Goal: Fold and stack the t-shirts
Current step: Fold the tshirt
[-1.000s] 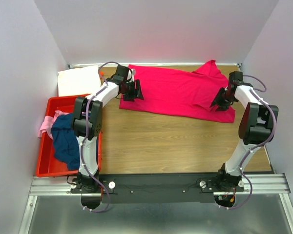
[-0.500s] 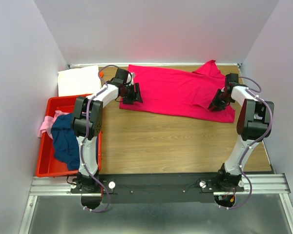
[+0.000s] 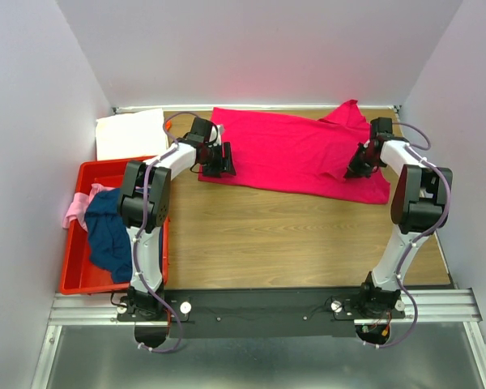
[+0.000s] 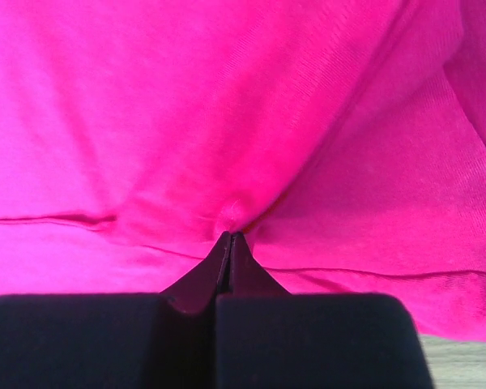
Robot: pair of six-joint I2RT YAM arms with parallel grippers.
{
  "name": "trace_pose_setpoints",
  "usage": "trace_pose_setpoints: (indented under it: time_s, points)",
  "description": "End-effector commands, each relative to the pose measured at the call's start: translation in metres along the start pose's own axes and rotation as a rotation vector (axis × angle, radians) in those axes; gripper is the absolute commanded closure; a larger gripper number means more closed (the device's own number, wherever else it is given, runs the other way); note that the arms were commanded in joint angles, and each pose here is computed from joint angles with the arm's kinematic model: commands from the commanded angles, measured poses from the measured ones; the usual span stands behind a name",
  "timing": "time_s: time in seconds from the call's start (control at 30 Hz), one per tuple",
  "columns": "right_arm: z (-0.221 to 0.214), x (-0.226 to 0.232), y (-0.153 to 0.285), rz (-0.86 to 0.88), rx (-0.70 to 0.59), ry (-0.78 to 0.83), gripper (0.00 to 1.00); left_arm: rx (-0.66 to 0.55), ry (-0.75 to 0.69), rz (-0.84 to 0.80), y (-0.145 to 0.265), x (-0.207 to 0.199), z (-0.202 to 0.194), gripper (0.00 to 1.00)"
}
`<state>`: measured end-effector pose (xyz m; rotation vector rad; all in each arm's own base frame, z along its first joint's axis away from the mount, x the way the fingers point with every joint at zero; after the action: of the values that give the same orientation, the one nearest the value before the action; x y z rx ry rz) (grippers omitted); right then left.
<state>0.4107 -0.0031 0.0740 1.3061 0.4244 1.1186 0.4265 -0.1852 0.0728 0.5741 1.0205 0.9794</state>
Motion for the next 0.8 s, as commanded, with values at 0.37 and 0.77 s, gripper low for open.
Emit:
trace_pose_setpoints:
  time_s: [0.37, 0.77]
  points:
    - [0.047, 0.054, -0.012, 0.128, -0.063, 0.040, 0.99, 0.053, -0.024, 0.050, -0.001, 0.015, -0.024, 0.30]
    - [0.064, 0.086, -0.028, 0.182, -0.079, 0.061, 0.94, 0.074, -0.011, 0.053, -0.001, 0.017, -0.033, 0.30]
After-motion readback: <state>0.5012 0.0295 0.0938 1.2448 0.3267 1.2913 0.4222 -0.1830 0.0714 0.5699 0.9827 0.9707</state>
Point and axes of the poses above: each gripper's point midway between its finger pads, its own y axis back along the fingers, its own x axis along the line the jaws close on, z = x × y, the point moved 4 cm from there along y, back along the fingers, and after that the axes turned 2 degrees about -y, right-handed, at the moved point
